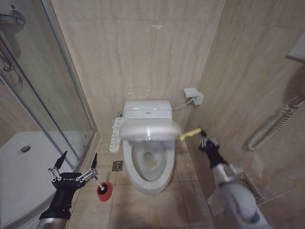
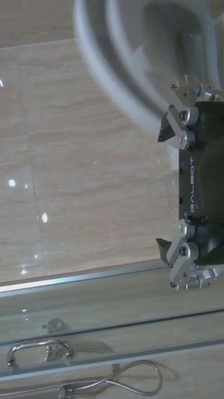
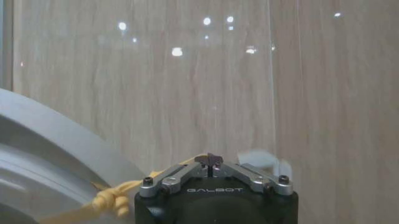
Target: Open the toilet lid, clean the toilet bowl with a toilet brush, close the toilet lid, and flush.
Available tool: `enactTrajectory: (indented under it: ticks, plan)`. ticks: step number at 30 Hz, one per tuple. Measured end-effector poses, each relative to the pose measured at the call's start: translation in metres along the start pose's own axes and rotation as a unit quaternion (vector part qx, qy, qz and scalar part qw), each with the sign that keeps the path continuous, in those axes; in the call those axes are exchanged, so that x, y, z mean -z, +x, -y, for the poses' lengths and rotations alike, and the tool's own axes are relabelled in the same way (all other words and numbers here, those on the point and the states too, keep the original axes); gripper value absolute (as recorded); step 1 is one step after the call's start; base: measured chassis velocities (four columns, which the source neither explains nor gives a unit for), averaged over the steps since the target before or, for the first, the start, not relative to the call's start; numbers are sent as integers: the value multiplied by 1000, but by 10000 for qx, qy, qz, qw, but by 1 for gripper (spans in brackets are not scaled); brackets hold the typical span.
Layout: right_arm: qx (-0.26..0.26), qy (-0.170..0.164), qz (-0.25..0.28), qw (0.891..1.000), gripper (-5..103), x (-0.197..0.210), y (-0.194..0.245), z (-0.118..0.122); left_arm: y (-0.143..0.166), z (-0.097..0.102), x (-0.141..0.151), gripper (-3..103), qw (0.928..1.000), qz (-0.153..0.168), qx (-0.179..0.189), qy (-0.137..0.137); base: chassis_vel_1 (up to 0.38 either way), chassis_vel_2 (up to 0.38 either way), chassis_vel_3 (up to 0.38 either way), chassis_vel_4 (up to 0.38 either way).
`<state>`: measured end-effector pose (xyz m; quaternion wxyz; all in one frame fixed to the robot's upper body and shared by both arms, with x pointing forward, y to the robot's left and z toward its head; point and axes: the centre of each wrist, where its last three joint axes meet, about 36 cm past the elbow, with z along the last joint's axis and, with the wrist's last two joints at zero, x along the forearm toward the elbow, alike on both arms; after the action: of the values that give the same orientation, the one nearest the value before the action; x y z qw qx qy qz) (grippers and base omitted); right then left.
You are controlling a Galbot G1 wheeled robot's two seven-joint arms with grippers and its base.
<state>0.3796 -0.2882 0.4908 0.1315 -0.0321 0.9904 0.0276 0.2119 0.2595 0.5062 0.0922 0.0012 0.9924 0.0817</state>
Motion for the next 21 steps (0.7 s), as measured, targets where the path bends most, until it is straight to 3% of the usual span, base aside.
enactTrajectory:
  ticks: [6,14,17,21]
  plan:
    - [-87,-530,0,9986,0,42,-43,-4,0,0,0,100,10000,0,1,0,0,0,0,0]
    - [-254,-1003,11,9946,0,48,-91,-4,0,0,0,100,10000,1,0,0,0,0,0,0]
    - [-386,-1410,202,9891,0,75,-131,-13,0,0,0,100,10000,0,0,0,0,0,0,0]
    - [-407,-1508,305,9872,0,82,-166,-20,0,0,0,100,10000,0,0,0,0,0,0,0]
